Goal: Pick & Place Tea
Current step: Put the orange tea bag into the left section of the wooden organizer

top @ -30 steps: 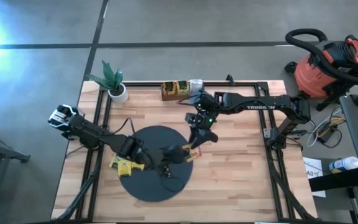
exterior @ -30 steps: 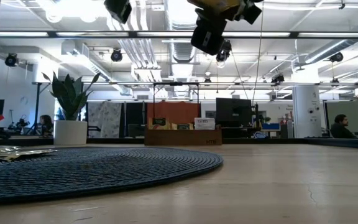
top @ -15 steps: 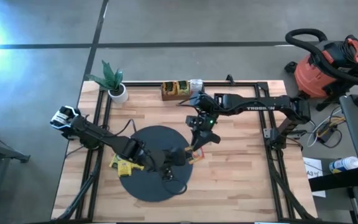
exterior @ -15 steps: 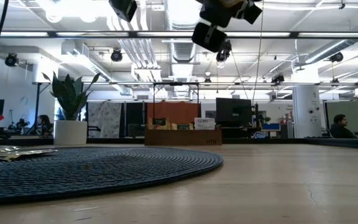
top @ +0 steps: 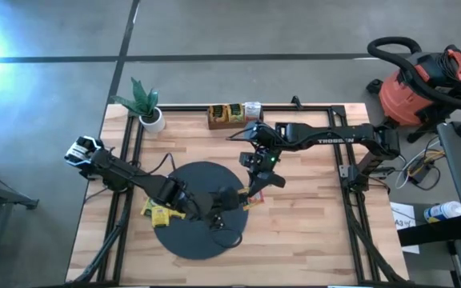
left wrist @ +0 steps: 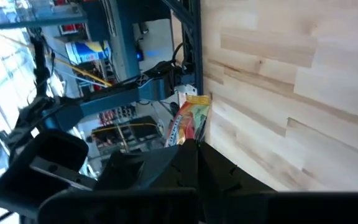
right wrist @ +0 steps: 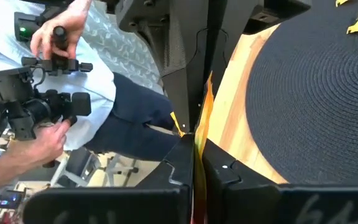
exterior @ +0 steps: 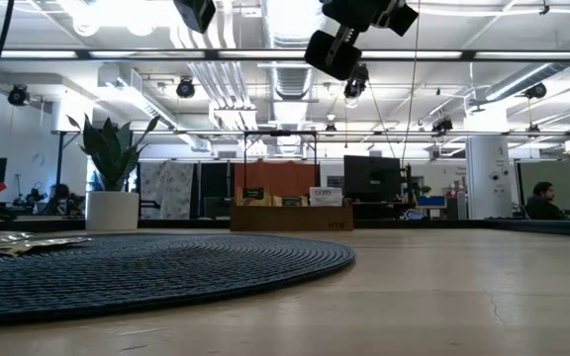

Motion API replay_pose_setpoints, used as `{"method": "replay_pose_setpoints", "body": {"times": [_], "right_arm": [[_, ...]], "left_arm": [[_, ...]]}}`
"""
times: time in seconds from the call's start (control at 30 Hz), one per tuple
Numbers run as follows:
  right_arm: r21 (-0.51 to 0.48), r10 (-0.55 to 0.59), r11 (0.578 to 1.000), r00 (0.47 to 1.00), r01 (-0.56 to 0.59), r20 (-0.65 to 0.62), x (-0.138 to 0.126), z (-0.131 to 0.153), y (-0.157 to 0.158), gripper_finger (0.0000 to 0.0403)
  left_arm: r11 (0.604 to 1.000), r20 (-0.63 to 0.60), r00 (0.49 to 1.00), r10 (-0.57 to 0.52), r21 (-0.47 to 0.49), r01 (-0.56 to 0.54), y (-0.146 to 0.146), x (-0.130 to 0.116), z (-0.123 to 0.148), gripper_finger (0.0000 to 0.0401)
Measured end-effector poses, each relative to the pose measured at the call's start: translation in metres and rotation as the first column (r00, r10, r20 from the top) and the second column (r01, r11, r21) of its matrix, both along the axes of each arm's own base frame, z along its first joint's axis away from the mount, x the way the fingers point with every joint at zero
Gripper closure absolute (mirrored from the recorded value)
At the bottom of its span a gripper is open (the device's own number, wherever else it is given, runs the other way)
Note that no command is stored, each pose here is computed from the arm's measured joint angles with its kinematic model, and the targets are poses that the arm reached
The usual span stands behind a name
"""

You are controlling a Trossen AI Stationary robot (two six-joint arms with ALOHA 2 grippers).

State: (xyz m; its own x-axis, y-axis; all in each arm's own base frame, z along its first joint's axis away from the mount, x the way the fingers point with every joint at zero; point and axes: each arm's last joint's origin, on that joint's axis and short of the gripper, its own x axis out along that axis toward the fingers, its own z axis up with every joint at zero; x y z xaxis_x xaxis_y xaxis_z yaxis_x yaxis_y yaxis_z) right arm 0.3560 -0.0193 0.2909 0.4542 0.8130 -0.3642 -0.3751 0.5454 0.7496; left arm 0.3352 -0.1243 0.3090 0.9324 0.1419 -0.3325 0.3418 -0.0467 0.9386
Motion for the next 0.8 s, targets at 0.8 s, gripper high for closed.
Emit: {"method": "replay_pose_setpoints", "body": {"times": [0.8], "right_arm": [[-0.179, -0.218, 0.96, 0.976, 0.217, 0.017, 0.0, -0.003, -0.031, 0.0394]], "left_arm": [[0.575, 0.164, 0.659, 0.734, -0.665, -0.476, 0.016, -0.009, 0.007, 0.0298]]}}
